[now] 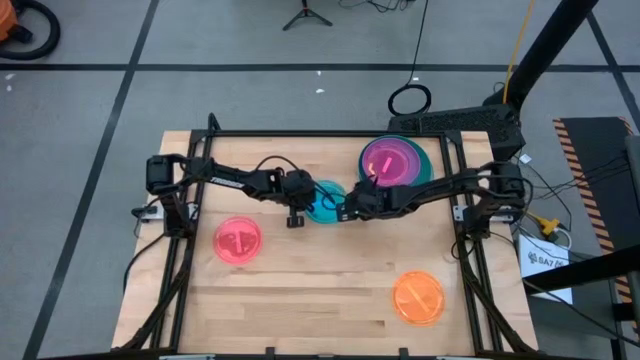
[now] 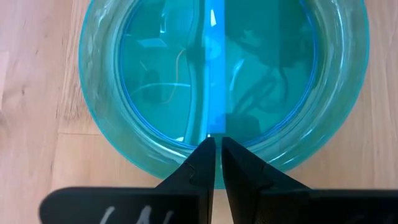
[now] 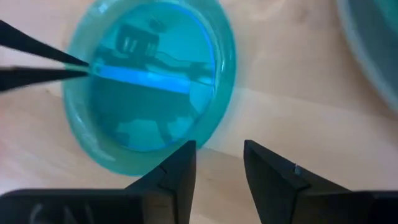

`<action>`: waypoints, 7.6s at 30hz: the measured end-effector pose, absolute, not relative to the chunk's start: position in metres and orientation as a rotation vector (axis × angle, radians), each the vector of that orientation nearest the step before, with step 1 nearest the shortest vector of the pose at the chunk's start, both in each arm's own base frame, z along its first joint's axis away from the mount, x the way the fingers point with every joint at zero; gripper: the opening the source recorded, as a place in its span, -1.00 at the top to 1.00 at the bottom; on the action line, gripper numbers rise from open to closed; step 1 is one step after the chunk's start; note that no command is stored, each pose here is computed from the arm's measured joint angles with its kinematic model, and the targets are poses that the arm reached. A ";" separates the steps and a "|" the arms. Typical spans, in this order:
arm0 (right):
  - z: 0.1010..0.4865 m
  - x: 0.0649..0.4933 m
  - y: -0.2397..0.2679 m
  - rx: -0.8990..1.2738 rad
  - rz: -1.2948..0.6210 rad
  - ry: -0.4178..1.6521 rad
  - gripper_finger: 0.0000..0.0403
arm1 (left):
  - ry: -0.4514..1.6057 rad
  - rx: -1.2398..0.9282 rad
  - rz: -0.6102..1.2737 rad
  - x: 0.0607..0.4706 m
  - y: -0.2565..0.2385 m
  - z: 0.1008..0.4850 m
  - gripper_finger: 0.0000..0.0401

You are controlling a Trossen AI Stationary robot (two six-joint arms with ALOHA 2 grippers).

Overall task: Stack plastic plates
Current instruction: Stack the blue plate on top of the pink plate

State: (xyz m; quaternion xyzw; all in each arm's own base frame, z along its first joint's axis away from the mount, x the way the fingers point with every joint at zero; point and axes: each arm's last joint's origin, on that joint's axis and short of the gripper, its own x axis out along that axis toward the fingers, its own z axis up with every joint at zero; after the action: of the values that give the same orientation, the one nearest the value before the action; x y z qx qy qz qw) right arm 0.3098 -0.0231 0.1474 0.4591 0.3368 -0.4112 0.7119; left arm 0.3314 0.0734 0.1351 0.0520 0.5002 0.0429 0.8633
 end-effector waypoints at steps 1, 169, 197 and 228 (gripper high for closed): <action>0.145 0.310 -0.023 1.018 -0.913 0.756 0.35 | 1.046 0.109 0.090 0.331 0.073 0.136 0.83; 0.219 0.284 -0.090 0.764 -0.487 0.655 0.83 | 0.149 0.104 0.200 0.229 0.059 0.288 0.82; 0.144 0.277 -0.014 0.808 -0.400 0.594 0.72 | 0.768 0.042 0.104 0.274 0.060 0.166 0.82; 0.136 0.275 -0.004 0.507 -0.451 0.639 0.21 | 0.745 -0.001 0.136 0.289 0.055 0.149 0.82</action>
State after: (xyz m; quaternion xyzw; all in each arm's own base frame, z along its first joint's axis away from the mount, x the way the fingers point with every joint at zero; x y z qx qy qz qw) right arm 0.2755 -0.0040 0.1363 0.2443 0.3081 -0.2173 0.8934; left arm 0.2886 0.0551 0.1487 -0.0005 0.3636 0.0666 0.9292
